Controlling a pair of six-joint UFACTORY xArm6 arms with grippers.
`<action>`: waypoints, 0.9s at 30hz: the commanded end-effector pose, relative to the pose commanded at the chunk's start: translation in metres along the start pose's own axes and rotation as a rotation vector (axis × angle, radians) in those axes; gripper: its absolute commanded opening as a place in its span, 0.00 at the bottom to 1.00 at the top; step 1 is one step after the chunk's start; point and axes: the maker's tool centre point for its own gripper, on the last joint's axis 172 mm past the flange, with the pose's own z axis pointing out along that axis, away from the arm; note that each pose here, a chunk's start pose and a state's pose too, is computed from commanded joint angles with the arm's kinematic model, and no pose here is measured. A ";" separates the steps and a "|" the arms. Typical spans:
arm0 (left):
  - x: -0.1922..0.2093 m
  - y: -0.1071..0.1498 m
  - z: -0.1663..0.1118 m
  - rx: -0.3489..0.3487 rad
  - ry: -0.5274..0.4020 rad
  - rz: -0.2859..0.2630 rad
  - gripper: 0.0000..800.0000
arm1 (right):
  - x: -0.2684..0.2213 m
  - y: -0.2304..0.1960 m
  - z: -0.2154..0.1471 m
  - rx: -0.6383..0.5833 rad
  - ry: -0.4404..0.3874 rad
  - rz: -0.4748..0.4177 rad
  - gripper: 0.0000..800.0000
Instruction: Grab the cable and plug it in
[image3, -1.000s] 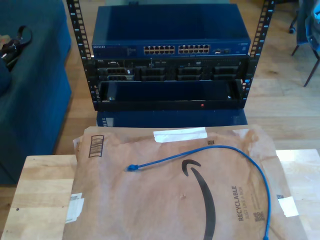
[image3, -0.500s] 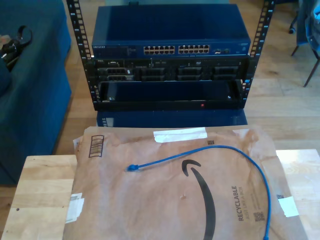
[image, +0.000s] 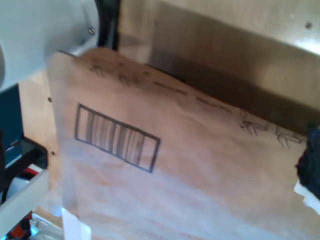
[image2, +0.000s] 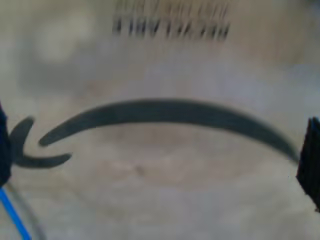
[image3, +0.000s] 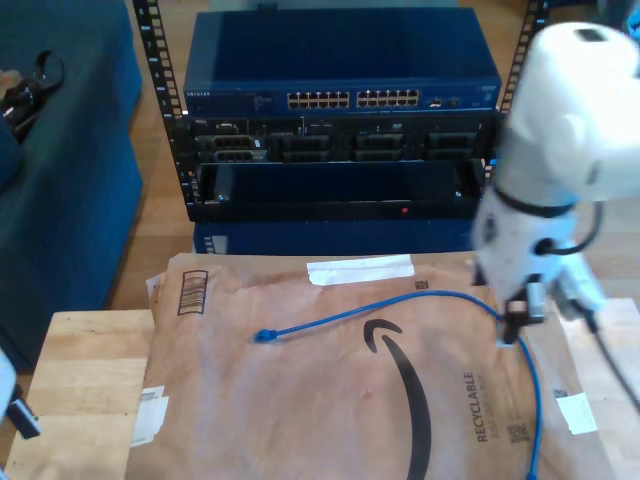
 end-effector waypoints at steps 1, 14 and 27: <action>-0.004 0.003 0.001 -0.002 0.008 -0.012 1.00 | -0.016 -0.006 0.005 0.022 -0.006 -0.010 0.99; -0.019 0.041 0.012 -0.057 0.019 -0.090 1.00 | -0.138 -0.053 0.073 0.061 -0.021 -0.022 0.99; -0.025 0.046 0.024 -0.031 0.030 -0.089 1.00 | -0.178 -0.055 0.129 0.051 -0.011 -0.086 0.97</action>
